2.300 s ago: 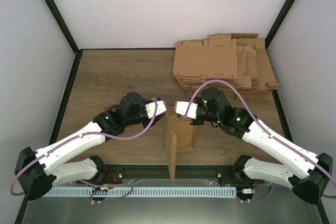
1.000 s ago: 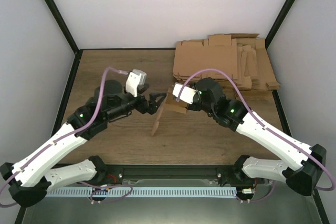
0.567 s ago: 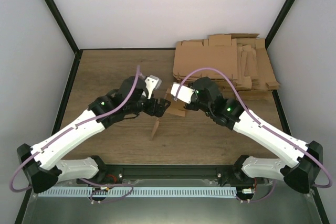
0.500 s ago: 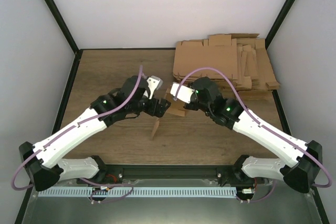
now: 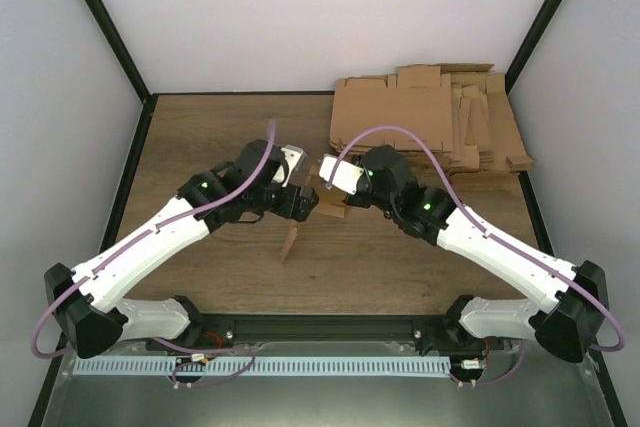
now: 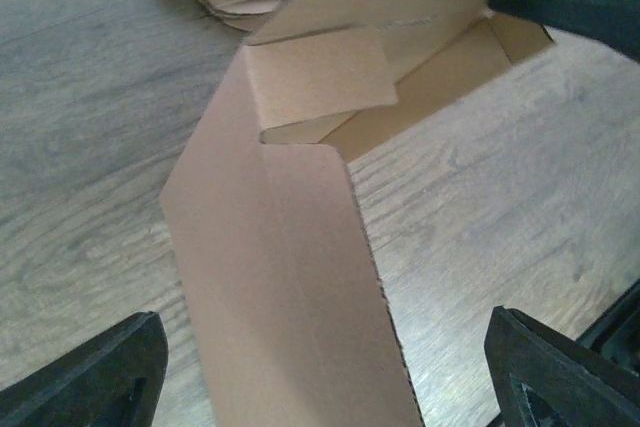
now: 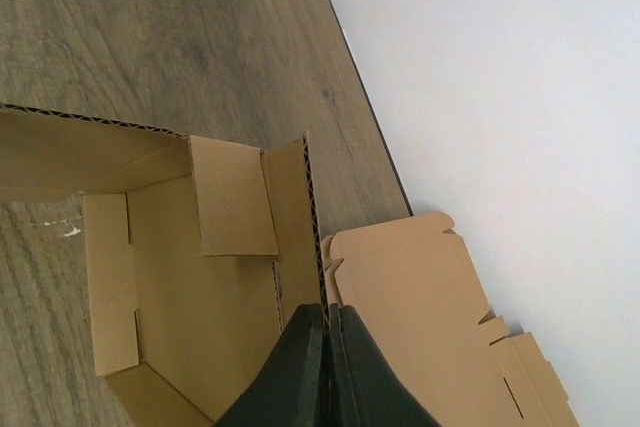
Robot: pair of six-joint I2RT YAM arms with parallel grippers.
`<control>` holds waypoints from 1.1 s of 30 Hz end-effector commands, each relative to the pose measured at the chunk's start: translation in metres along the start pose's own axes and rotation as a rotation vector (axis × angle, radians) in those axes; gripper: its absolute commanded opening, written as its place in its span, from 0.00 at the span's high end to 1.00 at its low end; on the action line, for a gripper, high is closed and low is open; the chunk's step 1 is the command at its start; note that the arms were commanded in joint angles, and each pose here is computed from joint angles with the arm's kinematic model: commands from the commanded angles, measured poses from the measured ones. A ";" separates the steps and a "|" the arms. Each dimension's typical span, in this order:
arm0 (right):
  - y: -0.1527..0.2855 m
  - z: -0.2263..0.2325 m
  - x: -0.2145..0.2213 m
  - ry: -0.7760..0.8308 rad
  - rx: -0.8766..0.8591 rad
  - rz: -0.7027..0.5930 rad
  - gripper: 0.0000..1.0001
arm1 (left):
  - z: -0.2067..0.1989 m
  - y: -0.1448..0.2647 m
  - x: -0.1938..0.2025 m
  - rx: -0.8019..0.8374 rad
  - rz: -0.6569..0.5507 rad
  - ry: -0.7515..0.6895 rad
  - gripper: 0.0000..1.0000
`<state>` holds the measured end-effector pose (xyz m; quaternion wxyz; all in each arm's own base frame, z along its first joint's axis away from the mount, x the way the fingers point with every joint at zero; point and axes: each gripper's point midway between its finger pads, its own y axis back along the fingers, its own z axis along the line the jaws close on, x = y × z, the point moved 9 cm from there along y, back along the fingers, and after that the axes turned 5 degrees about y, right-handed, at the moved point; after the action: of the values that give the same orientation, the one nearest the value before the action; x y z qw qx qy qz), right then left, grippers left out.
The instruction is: Fold the paper box
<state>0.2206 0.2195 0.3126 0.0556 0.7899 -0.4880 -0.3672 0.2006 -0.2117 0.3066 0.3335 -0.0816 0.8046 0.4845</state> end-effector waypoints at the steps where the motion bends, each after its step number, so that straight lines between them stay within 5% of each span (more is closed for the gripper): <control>1: -0.001 -0.002 -0.006 -0.019 0.011 -0.034 0.99 | -0.002 0.004 -0.004 0.033 -0.010 0.002 0.01; 8: -0.003 0.000 -0.006 -0.018 0.003 -0.039 0.99 | 0.003 -0.001 0.001 -0.008 -0.001 0.005 0.00; 22: -0.004 0.005 -0.002 -0.017 -0.014 -0.042 0.99 | 0.011 -0.012 0.008 -0.077 0.049 0.007 0.43; 33: -0.005 0.006 -0.002 -0.011 -0.012 -0.042 0.99 | 0.022 -0.010 0.001 -0.122 0.083 0.027 0.56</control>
<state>0.2227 0.2241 0.3080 0.0447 0.7972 -0.4767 -0.3678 0.2120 -0.2025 0.2899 0.3026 -0.0795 0.7893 0.5284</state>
